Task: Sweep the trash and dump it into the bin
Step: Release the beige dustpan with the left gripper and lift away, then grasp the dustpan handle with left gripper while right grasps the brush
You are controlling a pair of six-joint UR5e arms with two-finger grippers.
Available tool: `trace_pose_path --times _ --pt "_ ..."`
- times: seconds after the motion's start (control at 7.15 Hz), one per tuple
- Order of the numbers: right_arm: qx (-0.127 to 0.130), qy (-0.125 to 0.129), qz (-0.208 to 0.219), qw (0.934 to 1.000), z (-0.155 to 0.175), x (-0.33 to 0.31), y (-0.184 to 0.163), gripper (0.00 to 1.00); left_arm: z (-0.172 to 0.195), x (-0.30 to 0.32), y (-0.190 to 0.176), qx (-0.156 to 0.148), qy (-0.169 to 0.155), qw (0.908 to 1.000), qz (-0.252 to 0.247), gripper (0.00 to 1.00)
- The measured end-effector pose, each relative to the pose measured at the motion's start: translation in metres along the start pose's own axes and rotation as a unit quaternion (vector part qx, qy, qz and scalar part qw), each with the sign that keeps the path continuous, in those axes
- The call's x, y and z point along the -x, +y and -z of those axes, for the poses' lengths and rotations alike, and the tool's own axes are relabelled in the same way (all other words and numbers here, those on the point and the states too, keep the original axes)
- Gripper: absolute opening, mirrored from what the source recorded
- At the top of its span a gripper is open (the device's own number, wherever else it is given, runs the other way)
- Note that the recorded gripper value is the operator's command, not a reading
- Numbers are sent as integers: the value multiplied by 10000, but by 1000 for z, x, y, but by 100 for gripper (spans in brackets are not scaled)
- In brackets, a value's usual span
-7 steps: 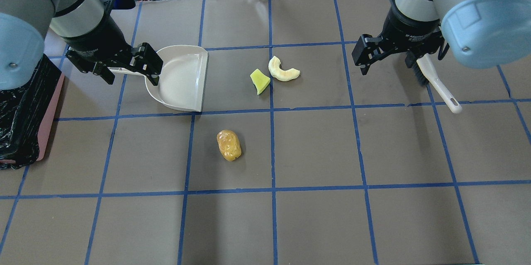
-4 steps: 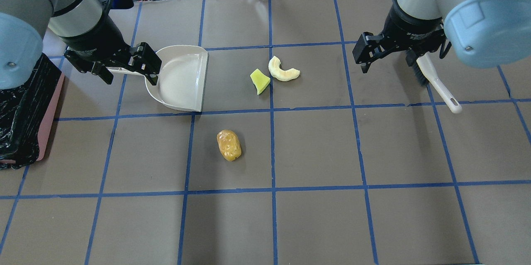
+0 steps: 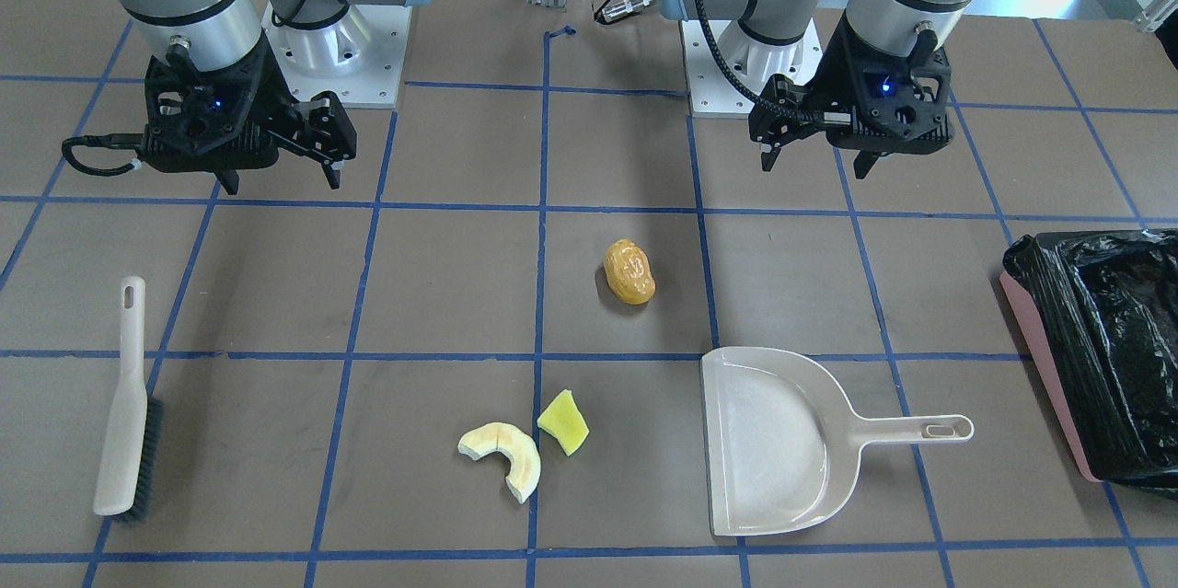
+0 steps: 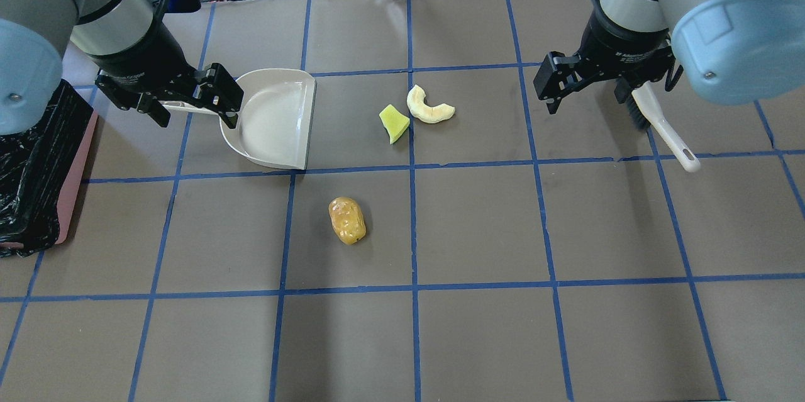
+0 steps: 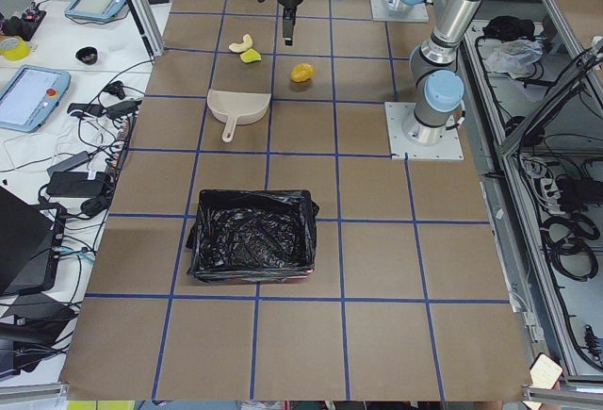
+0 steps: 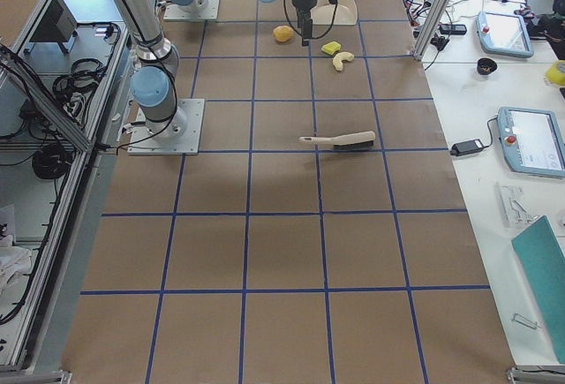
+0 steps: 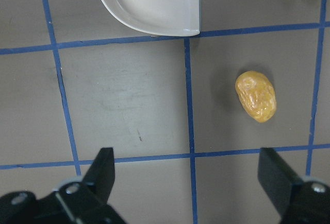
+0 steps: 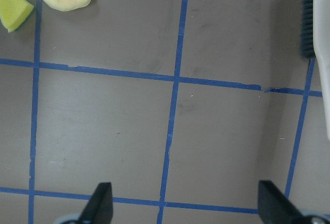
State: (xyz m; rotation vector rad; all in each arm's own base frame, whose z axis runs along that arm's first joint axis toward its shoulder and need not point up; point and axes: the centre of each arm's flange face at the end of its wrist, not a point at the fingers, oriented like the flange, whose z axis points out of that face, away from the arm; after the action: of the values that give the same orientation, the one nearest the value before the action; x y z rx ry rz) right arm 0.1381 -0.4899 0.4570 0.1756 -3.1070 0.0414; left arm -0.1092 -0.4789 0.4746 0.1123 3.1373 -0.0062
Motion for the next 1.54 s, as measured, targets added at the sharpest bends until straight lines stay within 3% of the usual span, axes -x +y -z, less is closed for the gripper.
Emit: trace_pose_path --times 0.7,0.98,1.26,1.54 --pt "-37 -41 -6 10000 2 0 -1 100 -2 2 -2 30 -2 10000 35 100" --pt "-35 -62 11 10000 1 2 -1 100 -5 17 -9 53 1 9996 294 100" --pt "-43 -58 145 9999 -3 -1 -5 100 -13 47 -21 40 -87 9929 1184 100" --pt "35 -30 392 9992 -15 -33 -16 100 -34 81 -47 -120 -358 9684 2464 100"
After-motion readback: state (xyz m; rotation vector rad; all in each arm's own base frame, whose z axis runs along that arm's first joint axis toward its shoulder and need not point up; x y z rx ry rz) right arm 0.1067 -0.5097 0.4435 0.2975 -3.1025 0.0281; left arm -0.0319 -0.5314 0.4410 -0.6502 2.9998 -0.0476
